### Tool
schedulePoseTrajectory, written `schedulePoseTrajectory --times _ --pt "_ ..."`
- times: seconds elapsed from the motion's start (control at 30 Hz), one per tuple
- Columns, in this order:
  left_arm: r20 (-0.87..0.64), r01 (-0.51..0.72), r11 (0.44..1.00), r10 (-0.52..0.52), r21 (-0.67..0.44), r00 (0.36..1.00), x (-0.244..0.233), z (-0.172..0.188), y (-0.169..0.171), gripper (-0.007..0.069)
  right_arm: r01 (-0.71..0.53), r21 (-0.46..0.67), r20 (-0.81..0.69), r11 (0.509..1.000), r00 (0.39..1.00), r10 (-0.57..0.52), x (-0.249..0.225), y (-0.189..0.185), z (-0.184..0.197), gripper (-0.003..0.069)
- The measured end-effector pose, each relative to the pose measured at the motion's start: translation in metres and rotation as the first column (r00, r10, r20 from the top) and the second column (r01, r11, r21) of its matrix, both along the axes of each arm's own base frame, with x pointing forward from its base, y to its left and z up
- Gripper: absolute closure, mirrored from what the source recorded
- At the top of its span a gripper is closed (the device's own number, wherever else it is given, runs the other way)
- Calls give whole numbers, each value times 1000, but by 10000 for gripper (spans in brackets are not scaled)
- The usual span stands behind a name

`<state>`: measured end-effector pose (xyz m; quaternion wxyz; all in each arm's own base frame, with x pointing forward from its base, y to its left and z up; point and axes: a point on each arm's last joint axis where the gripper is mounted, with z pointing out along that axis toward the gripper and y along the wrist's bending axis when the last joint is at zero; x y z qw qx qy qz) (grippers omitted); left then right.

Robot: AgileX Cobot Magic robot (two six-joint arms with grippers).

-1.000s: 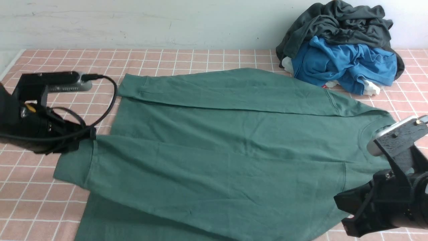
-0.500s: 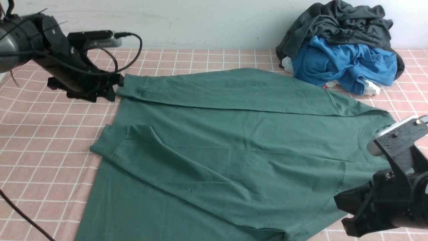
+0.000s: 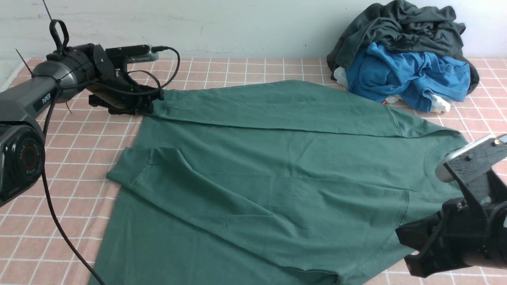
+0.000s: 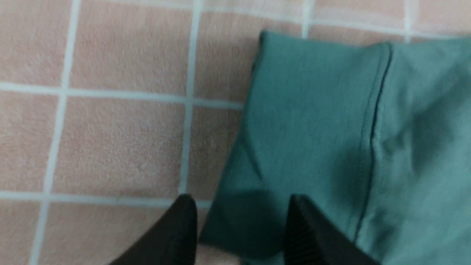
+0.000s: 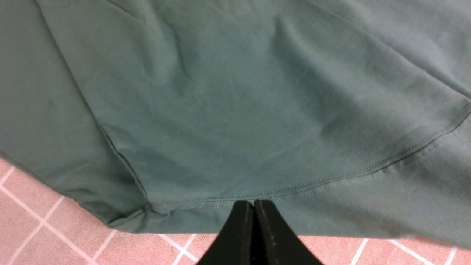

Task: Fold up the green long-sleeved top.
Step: Use the left arm to clamp the cuff farthest from it, then use the left arm to drag and drop the cuff onto the cuff closest to the left arm

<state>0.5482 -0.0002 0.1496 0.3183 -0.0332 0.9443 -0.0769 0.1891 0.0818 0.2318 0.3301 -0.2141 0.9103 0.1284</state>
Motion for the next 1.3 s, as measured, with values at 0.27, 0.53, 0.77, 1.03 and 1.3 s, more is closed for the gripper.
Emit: schedulePoseTrajectory --times 0.27,0.53,0.77,1.03,1.3 --pt "-13 140 989 -140 47 990 -9 28 -4 604 1 0 3 1000 1000 -1 0 0 0 673" --pt "-221 263 965 -257 -3 941 -60 104 -11 608 1 0 3 1000 1000 -1 0 0 0 673" --pt "-418 285 956 -233 65 878 -128 104 -3 608 -7 0 -11 1000 1000 7 -1 0 1 673" --pt "-329 281 956 -239 85 914 -186 77 -5 583 -21 -10 -7 1000 1000 21 -1 1 1 673" --pt "-365 350 936 -311 44 878 -201 81 -9 273 -105 -43 -51 993 993 103 -7 2 -2 673"
